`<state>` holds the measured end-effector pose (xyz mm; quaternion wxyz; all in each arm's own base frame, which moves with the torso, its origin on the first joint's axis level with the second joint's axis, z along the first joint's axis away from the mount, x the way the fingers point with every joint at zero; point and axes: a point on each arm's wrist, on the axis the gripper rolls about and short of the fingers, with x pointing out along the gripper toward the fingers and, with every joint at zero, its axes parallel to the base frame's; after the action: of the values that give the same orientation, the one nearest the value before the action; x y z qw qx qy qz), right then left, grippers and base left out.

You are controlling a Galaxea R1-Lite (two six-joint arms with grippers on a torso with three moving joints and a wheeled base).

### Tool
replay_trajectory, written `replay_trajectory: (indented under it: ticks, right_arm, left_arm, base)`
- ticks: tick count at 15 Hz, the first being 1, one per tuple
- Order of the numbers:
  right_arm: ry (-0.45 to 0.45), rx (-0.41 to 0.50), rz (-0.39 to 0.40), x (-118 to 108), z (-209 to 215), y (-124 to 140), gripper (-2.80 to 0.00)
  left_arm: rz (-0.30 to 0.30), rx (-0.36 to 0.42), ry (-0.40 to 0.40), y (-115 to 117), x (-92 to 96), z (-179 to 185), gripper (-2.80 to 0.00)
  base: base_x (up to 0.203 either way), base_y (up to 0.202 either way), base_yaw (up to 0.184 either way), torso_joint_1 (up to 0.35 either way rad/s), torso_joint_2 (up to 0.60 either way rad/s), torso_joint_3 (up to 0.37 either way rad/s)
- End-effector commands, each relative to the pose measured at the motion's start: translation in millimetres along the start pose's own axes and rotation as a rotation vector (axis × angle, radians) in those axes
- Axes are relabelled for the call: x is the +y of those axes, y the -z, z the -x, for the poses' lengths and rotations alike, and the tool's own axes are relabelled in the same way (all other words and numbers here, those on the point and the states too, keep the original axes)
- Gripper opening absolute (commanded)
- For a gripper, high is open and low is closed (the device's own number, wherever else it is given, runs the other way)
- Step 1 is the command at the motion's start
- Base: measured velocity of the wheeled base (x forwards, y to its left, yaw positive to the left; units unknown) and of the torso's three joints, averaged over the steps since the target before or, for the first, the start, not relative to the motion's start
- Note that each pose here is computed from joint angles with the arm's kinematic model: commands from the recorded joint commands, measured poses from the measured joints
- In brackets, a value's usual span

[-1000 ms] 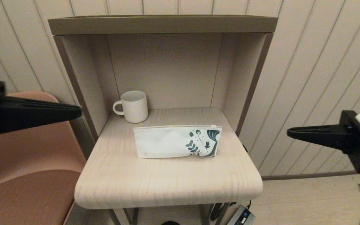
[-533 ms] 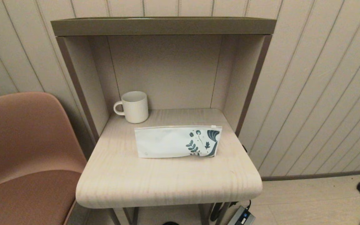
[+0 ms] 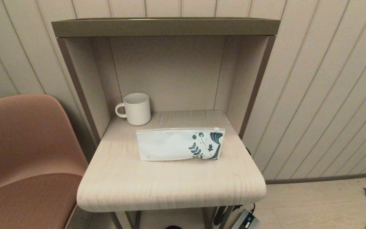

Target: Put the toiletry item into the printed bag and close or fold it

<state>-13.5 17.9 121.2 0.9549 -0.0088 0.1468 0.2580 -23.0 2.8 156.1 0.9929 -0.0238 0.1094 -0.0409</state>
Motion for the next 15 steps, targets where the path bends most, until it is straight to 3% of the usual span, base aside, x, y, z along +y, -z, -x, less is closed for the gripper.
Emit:
replay_trajectory:
  ticks: [1, 3, 5, 7, 9, 13, 15]
  right_arm:
    - [0.058, 0.017, 0.016, -1.2, -3.2, 16.7, -2.8]
    - [0.09, -0.03, 0.05, -5.2, -7.6, 18.4, -2.8]
    - [0.155, -0.089, 0.091, -10.2, -12.1, 20.3, -2.8]
    - [0.293, -0.2, 0.129, -15.6, -13.8, 16.3, -2.8]
    - [0.387, -0.195, 0.068, -18.0, -14.3, 20.1, -2.8]
    - [0.391, -0.188, 0.084, -18.3, -14.4, 20.1, -2.8]
    - [0.302, -0.166, 0.072, -16.0, -14.6, 20.9, -2.8]
  left_arm:
    - [-0.026, -0.037, -0.003, 15.8, 0.8, -14.8, -2.8]
    - [-0.086, 0.003, -0.028, 43.2, 2.8, -28.9, -2.8]
    - [-0.114, -0.02, -0.038, 59.1, 3.8, -37.0, -2.8]
    - [-0.156, -0.07, -0.021, 57.4, 3.3, -37.8, -2.8]
    - [-0.177, -0.073, 0.035, 57.3, 2.0, -37.8, -2.8]
    - [-0.215, -0.059, 0.258, 59.2, 1.1, -37.8, -2.8]
    - [-0.189, -0.052, 0.247, 59.9, 1.8, -37.7, -2.8]
  base:
    - [0.0, 0.0, 0.0, 0.0, 0.0, 0.0]
    - [0.0, 0.0, 0.0, 0.0, 0.0, 0.0]
    - [0.0, 0.0, 0.0, 0.0, 0.0, 0.0]
    - [0.0, 0.0, 0.0, 0.0, 0.0, 0.0]
    - [0.0, 0.0, 0.0, 0.0, 0.0, 0.0]
    - [0.0, 0.0, 0.0, 0.0, 0.0, 0.0]
    - [0.0, 0.0, 0.0, 0.0, 0.0, 0.0]
